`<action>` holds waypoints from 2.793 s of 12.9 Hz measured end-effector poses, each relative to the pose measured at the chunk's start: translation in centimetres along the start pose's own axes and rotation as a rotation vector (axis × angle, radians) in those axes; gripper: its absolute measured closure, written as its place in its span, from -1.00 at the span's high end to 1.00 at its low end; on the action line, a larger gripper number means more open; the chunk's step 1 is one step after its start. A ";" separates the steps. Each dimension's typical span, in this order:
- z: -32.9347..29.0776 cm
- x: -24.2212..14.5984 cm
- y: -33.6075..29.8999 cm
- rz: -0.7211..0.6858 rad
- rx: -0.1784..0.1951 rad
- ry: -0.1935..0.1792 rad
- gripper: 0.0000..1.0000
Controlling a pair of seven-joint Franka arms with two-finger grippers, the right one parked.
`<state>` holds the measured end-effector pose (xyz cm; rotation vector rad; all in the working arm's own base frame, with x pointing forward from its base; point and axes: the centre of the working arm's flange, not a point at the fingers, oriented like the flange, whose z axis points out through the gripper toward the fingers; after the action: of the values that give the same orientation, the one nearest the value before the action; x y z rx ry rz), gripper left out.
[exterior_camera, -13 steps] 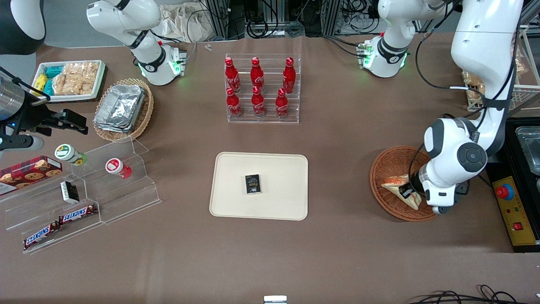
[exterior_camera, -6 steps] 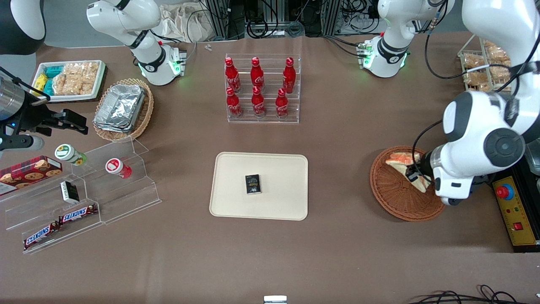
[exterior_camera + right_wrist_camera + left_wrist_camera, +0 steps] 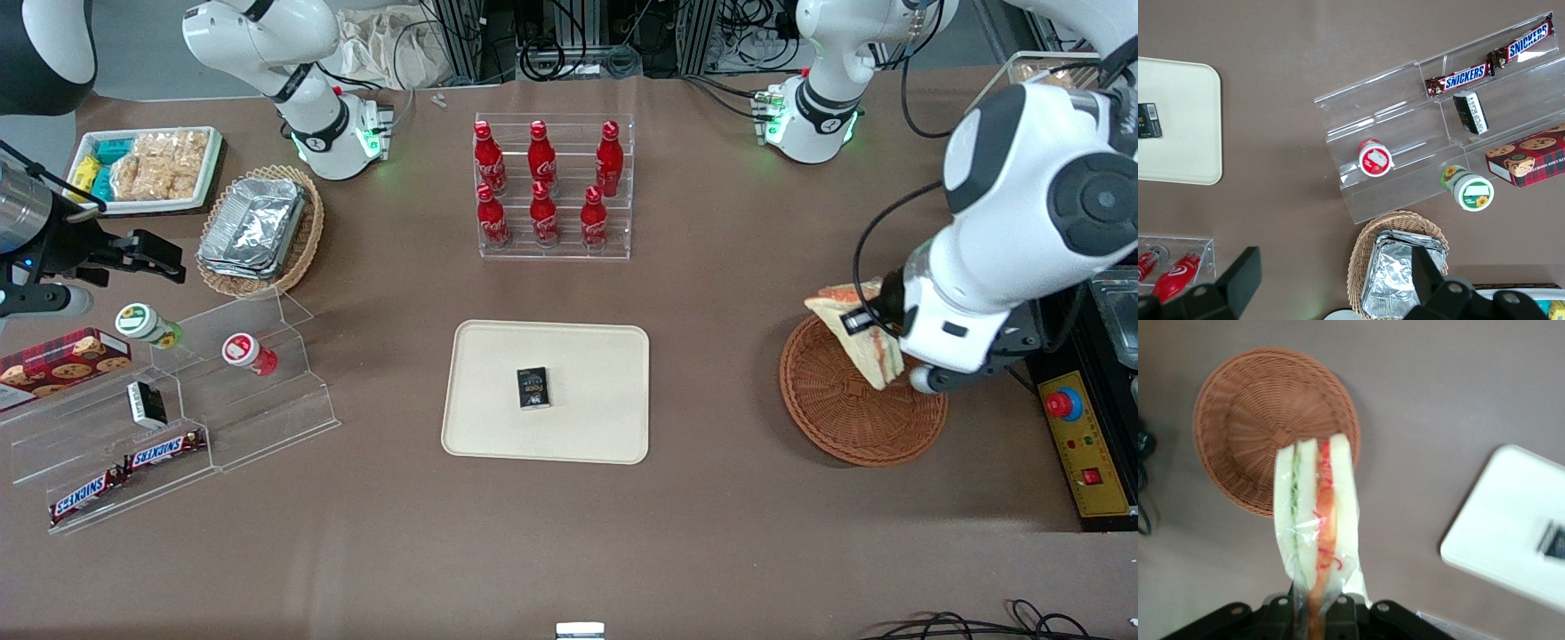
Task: Place sandwich from basket to tray
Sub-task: 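Lift the sandwich up out of the basket with the left gripper, then carry the sandwich over to the cream tray beside the tissue pack, then lower the sandwich onto the tray and open the left gripper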
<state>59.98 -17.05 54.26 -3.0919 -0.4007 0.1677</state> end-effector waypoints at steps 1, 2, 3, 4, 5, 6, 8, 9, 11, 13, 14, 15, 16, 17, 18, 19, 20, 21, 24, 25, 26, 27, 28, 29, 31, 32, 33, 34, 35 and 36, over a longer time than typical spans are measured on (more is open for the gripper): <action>0.0 -1.0 1.6 0.067 -0.003 -0.001 -0.69; 0.2 -2.0 3.3 0.133 -0.007 -0.002 -0.69; 0.6 -2.9 5.2 0.197 -0.006 0.001 -0.69; 1.4 -3.9 7.3 0.250 0.004 0.011 -0.69; 2.4 -4.9 9.5 0.295 0.010 0.017 -0.69; 3.5 -6.0 11.6 0.335 0.011 0.017 -0.69; 5.5 -7.3 14.6 0.389 0.006 0.011 -0.69; 6.6 -7.5 15.6 0.405 -0.001 0.008 -0.69; 9.2 -7.5 17.9 0.442 -0.028 0.012 -0.69; 12.9 -8.0 20.7 0.492 -0.030 0.022 -0.69; 15.0 -8.0 21.8 0.520 -0.012 0.038 -0.69; 16.9 -7.9 22.7 0.541 -0.003 0.049 -0.69; 18.8 -7.5 23.4 0.551 -0.012 0.054 -0.69; 20.6 -7.1 23.9 0.558 -0.029 0.062 -0.69; 22.2 -6.6 24.3 0.562 -0.047 0.065 -0.69; 23.7 -6.2 24.7 0.563 -0.066 0.069 -0.69; 25.0 -6.0 25.0 0.566 -0.084 0.073 -0.69; 26.2 -6.2 25.5 0.573 -0.093 0.072 -0.69; 29.3 -7.1 26.7 0.591 -0.091 0.055 -0.69; 30.0 -7.0 26.6 0.590 -0.089 0.049 -0.69; 30.7 -6.8 26.5 0.586 -0.086 0.044 -0.69; 31.1 -6.6 26.4 0.582 -0.087 0.044 -0.69; 31.3 -6.5 26.3 0.577 -0.088 0.045 -0.69; 31.2 -6.4 26.3 0.557 -0.089 0.045 -0.64; 31.0 -6.3 26.4 0.478 -0.093 0.046 -0.43; 30.8 -6.3 26.4 0.444 -0.095 0.046 -0.26; 30.5 -6.2 26.4 0.421 -0.094 0.046 -0.04; 29.9 -6.1 26.2 0.412 -0.086 0.043 0.18; 29.0 -5.9 25.9 0.408 -0.072 0.039 0.39; 27.6 -5.6 25.4 0.402 -0.054 0.036 0.62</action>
<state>57.99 -42.92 26.57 -3.1829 0.2259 0.1068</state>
